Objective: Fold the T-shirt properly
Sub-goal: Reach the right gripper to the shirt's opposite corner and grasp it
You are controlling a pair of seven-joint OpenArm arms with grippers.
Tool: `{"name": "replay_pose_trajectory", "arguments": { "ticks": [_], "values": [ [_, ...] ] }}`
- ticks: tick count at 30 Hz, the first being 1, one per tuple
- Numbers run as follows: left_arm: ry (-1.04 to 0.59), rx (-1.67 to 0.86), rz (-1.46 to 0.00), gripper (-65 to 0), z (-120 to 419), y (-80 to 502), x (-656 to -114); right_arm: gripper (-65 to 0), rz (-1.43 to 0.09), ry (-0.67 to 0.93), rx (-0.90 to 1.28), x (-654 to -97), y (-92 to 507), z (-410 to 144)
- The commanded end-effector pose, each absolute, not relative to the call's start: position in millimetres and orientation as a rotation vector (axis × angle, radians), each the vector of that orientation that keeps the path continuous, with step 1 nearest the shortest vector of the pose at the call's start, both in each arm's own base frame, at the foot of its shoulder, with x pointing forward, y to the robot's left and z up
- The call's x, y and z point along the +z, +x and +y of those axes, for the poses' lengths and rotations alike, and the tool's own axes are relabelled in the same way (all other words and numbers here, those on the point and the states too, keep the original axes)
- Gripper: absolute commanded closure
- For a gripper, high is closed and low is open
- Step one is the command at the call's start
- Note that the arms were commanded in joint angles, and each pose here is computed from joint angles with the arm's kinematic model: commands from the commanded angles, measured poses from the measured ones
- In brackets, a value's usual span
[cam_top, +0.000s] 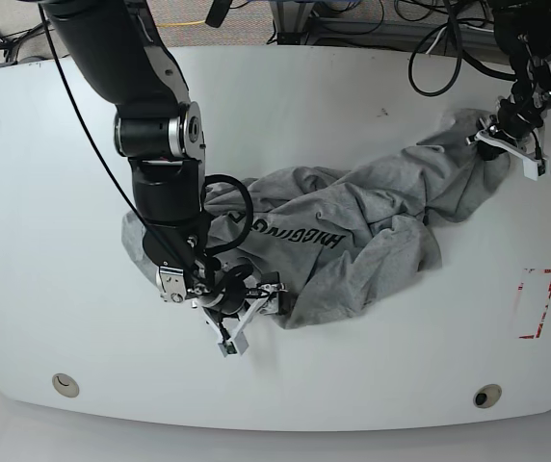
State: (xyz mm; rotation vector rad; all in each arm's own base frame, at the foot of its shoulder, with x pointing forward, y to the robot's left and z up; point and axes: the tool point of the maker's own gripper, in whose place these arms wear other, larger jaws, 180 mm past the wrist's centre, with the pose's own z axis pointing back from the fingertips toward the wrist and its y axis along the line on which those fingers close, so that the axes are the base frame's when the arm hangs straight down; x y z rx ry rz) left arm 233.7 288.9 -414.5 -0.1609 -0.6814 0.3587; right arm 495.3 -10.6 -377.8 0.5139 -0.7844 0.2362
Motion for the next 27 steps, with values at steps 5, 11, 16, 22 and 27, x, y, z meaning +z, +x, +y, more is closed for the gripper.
{"name": "replay_pose_trajectory", "arguments": {
  "ticks": [5, 11, 16, 22, 27],
  "values": [
    [-0.141, 0.349, -0.674, 0.0, 293, 233, -412, -43.9, -0.884, 0.557, 0.193, -346, 522, -10],
    [-0.141, 0.35, -0.673, 0.0, 294, 233, -412, -43.8, -0.893, 0.562, 0.187, -349, 520, -8],
    [-0.141, 0.35, -0.673, 0.0, 294, 233, -412, -43.8, -0.872, 0.561, 0.182, -362, 512, -8],
    [-0.141, 0.349, -0.674, 0.0, 293, 233, -412, -39.8, -0.855, 0.562, 0.178, -372, 504, -7],
    [-0.141, 0.349, -0.674, 0.0, 293, 233, -412, -17.1, -0.894, 0.568, 0.165, -367, 509, -7]
  ]
}}
